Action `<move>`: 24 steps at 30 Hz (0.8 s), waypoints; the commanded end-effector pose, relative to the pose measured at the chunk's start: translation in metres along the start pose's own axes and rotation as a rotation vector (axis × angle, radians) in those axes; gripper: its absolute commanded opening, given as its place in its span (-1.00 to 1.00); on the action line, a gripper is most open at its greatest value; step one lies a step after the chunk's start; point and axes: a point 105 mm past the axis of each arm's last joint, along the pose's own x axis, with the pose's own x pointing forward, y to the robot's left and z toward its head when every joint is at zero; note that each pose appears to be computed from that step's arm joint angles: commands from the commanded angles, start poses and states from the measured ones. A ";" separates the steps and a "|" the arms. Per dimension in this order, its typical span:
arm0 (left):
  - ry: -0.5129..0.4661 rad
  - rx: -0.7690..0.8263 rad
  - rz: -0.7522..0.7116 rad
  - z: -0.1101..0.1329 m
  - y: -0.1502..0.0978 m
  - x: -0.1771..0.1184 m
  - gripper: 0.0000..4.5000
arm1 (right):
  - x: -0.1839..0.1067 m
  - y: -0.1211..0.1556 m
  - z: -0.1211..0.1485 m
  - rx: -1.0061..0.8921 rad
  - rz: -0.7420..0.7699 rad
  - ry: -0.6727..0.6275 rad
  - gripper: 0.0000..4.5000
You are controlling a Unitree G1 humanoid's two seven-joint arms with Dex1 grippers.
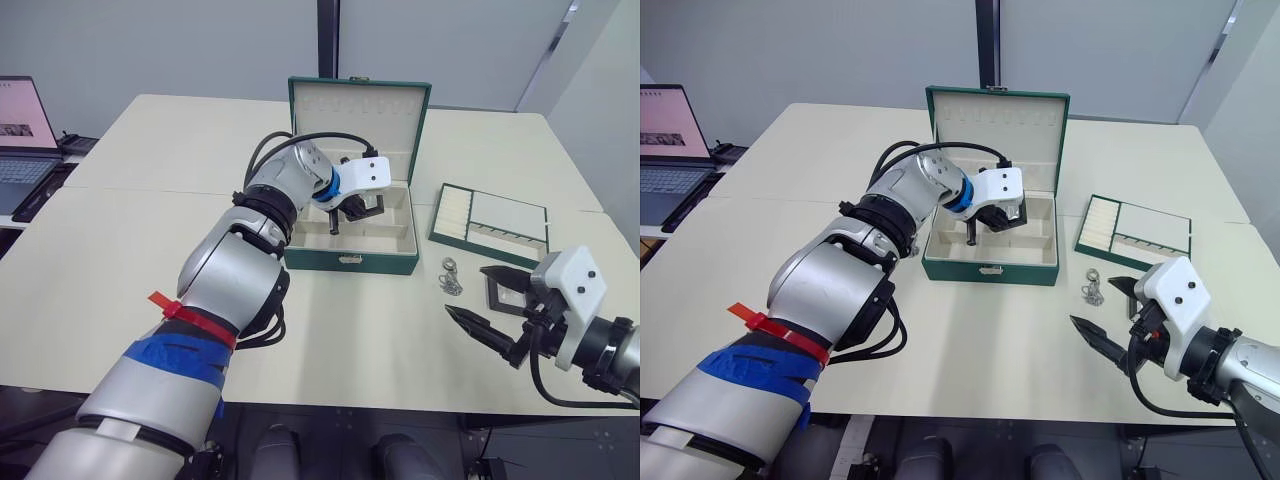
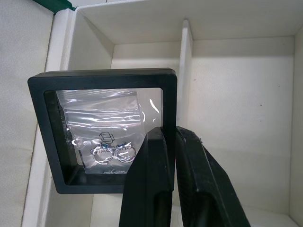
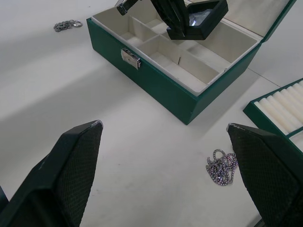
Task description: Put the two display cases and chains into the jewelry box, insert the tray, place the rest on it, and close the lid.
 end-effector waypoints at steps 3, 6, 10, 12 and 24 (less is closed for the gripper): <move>-0.014 0.039 0.032 0.007 0.004 0.000 -0.99 | -0.005 0.001 0.009 -0.045 -0.017 -0.019 1.00; -0.008 0.045 0.028 0.006 0.002 0.003 -0.99 | -0.005 0.001 0.010 -0.047 -0.020 -0.017 1.00; -0.003 0.051 0.020 0.003 -0.003 0.008 -0.99 | -0.006 0.000 0.010 -0.048 -0.025 -0.014 1.00; 0.000 0.052 0.019 0.002 -0.004 0.009 -0.99 | -0.007 0.000 0.010 -0.049 -0.027 -0.012 1.00; -0.016 0.062 0.030 0.006 -0.002 0.007 -0.61 | -0.008 -0.001 0.010 -0.050 -0.032 -0.009 1.00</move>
